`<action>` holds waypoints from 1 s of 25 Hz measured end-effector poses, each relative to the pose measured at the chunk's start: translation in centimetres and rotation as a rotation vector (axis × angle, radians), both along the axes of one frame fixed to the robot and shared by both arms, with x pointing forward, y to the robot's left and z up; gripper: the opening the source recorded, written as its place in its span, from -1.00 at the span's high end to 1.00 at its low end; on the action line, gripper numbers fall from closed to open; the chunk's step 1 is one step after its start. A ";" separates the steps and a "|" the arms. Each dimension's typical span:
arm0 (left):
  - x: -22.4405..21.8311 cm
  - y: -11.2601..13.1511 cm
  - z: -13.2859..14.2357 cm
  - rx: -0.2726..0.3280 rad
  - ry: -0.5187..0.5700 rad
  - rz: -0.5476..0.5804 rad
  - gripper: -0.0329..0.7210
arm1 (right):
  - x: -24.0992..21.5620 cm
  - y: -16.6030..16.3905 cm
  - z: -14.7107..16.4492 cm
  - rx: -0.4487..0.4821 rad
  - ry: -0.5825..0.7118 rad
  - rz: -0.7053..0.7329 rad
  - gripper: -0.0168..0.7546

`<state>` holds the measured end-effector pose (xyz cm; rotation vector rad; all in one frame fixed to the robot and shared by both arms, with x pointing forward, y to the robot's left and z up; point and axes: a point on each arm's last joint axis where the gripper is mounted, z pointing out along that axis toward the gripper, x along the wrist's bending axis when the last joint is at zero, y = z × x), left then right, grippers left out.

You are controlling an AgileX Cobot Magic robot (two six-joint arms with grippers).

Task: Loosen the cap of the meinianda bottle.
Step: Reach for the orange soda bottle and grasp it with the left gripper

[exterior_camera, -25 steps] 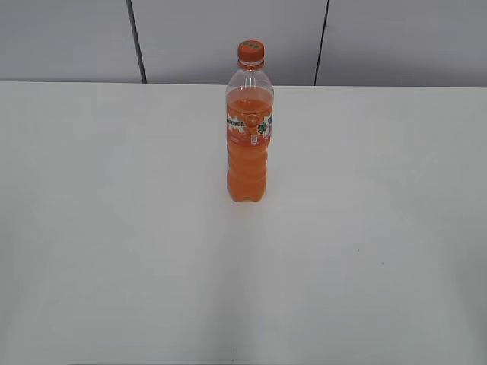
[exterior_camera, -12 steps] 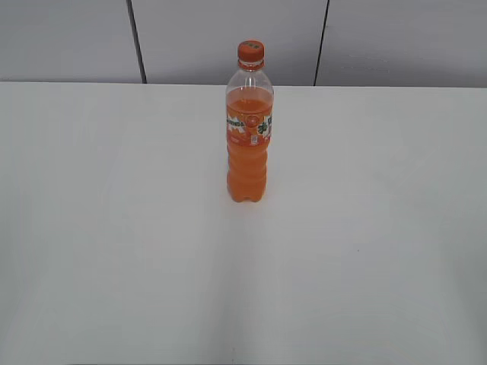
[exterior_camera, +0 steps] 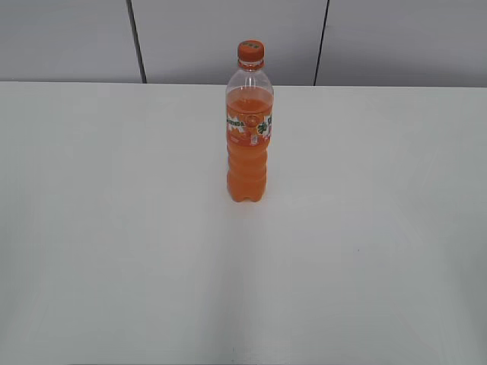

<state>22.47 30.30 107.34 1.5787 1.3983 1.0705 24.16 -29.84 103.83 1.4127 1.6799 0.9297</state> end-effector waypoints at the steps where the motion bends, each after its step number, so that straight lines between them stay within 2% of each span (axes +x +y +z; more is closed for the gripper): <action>1: 0.0 0.0 0.0 0.000 0.000 0.000 0.26 | 0.0 0.0 0.0 0.000 0.000 0.000 -0.56; 19: 0.0 0.0 0.0 0.000 0.001 0.000 0.25 | 0.0 0.0 0.0 0.000 0.000 0.000 -0.56; 22: 0.4 0.0 0.0 0.001 0.020 0.000 0.14 | 0.0 0.0 0.0 0.000 0.000 0.000 -0.56; 25: 1.1 0.0 0.1 0.001 0.059 0.000 -0.12 | 0.0 0.0 0.0 0.000 0.000 0.000 -0.56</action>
